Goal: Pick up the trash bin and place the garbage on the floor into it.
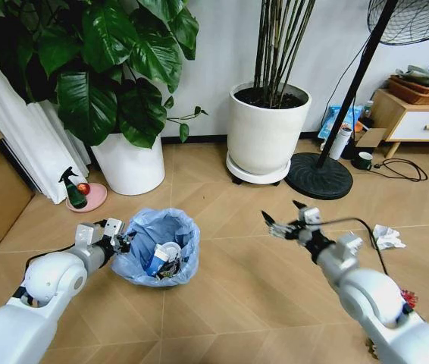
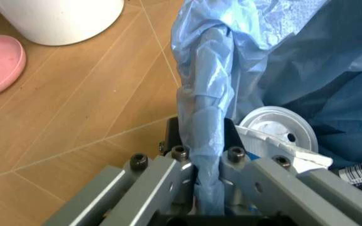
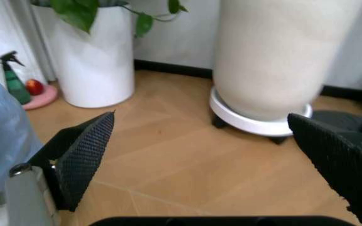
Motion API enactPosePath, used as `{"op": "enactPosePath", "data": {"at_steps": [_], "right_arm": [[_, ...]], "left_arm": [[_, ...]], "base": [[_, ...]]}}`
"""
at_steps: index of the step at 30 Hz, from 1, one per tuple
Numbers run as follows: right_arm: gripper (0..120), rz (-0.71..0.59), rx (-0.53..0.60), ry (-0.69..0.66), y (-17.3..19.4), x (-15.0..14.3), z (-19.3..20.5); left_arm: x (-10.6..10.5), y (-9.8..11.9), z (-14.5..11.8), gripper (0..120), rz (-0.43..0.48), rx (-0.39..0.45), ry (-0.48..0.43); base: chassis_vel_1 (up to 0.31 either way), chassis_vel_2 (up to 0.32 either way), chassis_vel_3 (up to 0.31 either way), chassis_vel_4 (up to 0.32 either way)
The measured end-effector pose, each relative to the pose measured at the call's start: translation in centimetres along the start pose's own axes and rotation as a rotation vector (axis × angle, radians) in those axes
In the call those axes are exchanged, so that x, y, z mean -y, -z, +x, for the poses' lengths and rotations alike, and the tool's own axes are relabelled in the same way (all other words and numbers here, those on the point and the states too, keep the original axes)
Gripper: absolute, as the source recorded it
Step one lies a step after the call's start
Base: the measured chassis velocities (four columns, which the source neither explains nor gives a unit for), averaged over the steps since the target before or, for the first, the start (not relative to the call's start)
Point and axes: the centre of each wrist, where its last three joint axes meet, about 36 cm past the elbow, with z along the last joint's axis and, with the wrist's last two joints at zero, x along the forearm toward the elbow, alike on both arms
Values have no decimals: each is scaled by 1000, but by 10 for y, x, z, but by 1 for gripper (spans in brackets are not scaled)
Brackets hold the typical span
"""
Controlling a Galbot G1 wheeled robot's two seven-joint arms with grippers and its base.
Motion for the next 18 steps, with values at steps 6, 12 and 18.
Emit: {"op": "enactPosePath", "data": {"at_steps": [6,12,18], "right_arm": [[100,-9,-13,-59,-14,0,33],[100,-22,-33,-121,-28,2,63],[100,-27,-24,-132,-26,3,70]], "left_arm": [[3,-2,0,0,2,1,-5],[3,-2,1,0,3,3,-4],[3,-1,3,0,5,9,-3]], "base": [[0,0,0,0],[0,0,0,0],[0,0,0,0]]}}
